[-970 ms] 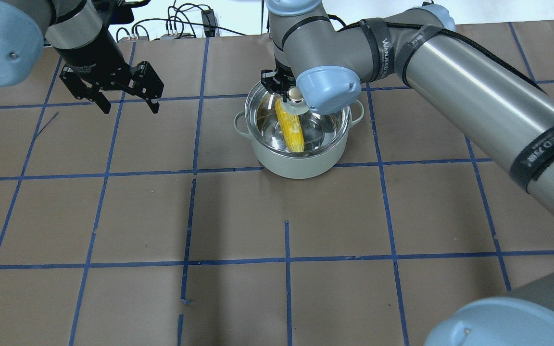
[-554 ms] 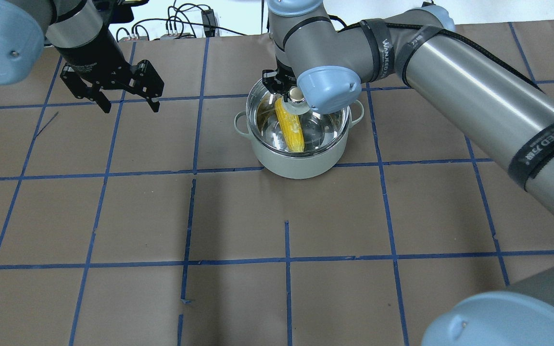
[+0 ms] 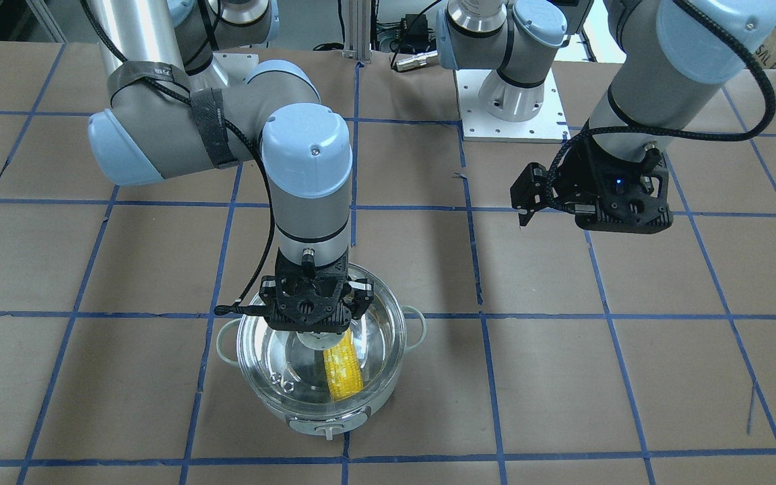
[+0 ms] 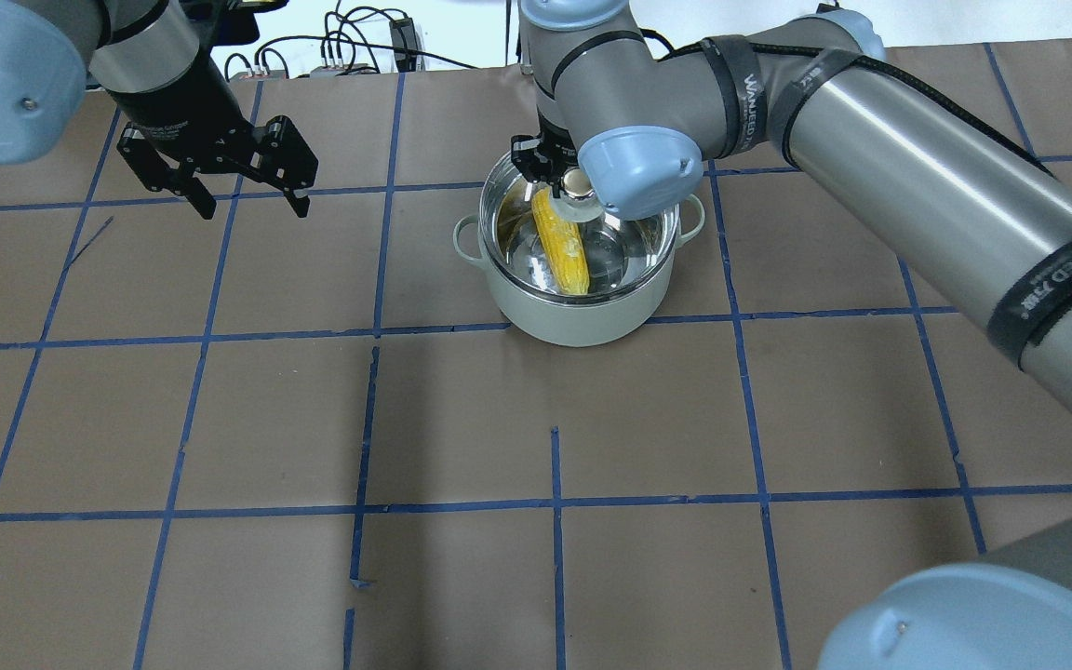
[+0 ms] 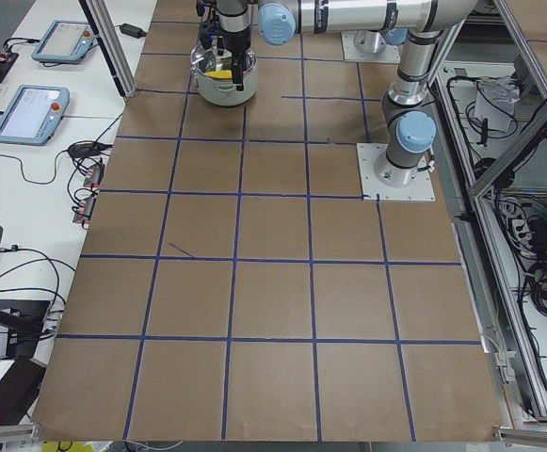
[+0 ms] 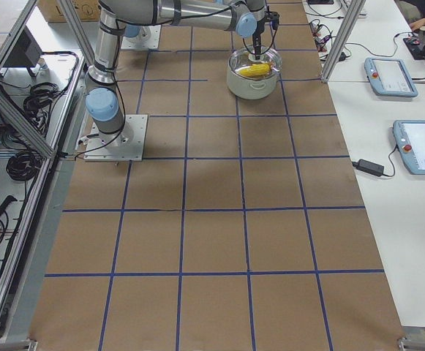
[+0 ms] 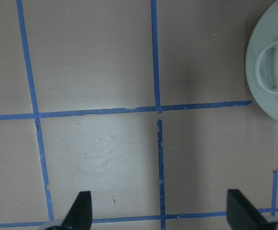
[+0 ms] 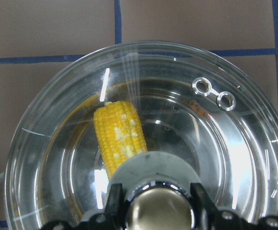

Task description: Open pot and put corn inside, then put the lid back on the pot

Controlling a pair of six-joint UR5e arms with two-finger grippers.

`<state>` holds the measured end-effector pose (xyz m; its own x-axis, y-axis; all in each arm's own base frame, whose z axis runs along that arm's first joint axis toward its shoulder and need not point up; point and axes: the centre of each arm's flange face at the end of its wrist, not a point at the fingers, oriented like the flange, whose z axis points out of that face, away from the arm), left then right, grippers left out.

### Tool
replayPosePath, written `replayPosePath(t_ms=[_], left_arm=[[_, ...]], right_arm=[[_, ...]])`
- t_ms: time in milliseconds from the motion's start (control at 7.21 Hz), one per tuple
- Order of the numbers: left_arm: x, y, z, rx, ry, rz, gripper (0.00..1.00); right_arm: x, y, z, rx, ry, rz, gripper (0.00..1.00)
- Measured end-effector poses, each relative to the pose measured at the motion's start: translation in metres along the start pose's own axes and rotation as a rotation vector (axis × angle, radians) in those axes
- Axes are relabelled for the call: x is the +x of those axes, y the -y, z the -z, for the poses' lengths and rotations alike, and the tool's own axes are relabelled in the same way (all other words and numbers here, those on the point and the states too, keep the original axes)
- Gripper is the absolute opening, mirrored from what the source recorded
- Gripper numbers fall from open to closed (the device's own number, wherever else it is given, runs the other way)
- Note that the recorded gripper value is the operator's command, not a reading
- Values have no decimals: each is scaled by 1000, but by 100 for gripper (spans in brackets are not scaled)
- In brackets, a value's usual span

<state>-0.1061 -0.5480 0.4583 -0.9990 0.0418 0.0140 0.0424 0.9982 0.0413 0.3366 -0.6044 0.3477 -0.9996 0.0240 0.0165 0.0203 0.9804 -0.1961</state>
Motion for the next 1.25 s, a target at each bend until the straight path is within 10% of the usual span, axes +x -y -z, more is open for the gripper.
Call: replayPosePath(t_ms=[1248], left_arm=[[0, 0, 1, 3, -1, 0, 100]], right_arm=[[0, -3, 0, -22, -5, 2, 36]])
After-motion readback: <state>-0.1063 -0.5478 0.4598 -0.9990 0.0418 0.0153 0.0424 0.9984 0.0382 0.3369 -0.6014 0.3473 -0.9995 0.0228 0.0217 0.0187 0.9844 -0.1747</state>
